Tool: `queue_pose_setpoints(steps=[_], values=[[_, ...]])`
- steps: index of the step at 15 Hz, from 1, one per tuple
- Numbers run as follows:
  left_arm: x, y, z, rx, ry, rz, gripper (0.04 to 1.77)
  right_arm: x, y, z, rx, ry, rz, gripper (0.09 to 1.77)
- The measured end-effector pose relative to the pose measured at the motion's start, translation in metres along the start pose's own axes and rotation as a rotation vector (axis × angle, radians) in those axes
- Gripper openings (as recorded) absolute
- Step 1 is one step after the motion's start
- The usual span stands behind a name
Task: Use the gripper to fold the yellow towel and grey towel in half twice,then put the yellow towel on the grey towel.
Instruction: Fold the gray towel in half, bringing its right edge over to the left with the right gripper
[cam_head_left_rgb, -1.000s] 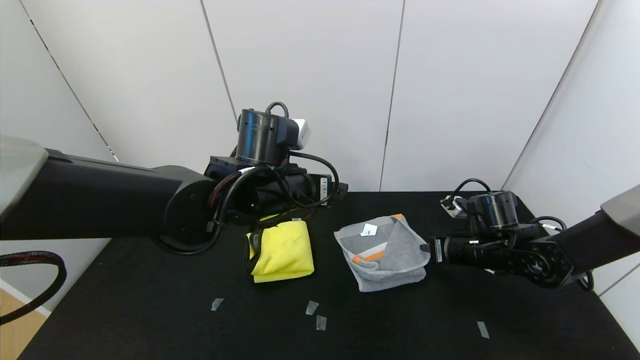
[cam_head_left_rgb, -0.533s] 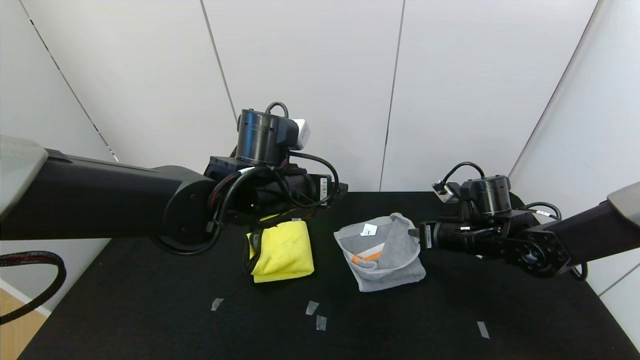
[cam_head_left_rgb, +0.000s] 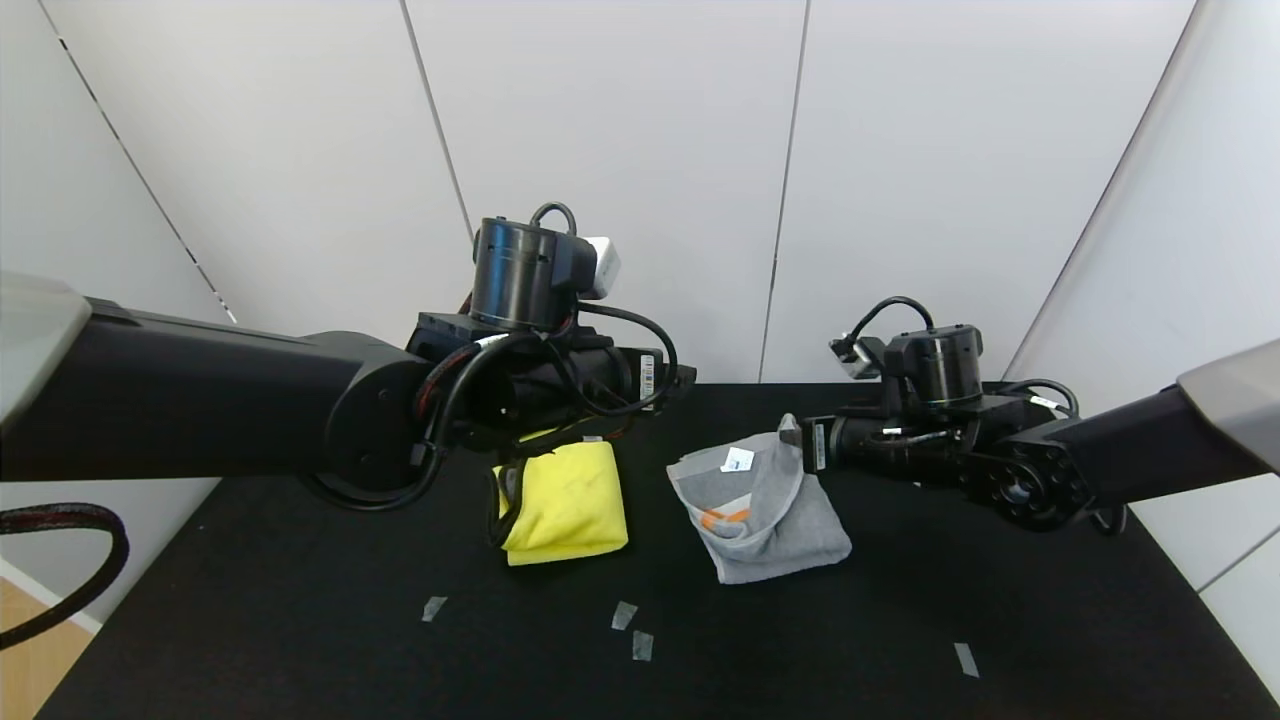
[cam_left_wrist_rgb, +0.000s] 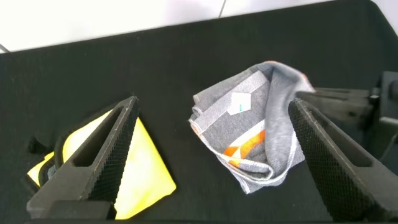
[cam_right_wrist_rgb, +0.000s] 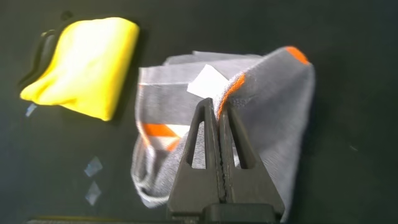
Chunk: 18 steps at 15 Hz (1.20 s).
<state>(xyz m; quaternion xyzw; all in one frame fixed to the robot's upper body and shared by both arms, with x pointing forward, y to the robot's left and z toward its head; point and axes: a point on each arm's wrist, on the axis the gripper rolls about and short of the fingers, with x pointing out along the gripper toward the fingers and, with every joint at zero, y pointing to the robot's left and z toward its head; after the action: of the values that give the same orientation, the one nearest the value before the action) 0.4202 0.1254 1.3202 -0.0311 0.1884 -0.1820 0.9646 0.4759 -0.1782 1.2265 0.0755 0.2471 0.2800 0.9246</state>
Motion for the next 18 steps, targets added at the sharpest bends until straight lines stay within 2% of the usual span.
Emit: queue_pose_setpoints(steps=[7, 16, 18], values=[[-0.001, 0.0, 0.001, 0.0, -0.002, 0.001, 1.72, 0.031, 0.035, -0.009, -0.041, 0.016, 0.086, 0.11], [-0.001, 0.0, 0.001, 0.0, 0.001, 0.001, 1.72, 0.059, 0.034, -0.02, -0.04, 0.047, 0.092, 0.11], [-0.001, 0.0, 0.001, 0.0, 0.0, 0.001, 1.72, 0.062, 0.035, -0.02, -0.04, 0.053, 0.094, 0.47]])
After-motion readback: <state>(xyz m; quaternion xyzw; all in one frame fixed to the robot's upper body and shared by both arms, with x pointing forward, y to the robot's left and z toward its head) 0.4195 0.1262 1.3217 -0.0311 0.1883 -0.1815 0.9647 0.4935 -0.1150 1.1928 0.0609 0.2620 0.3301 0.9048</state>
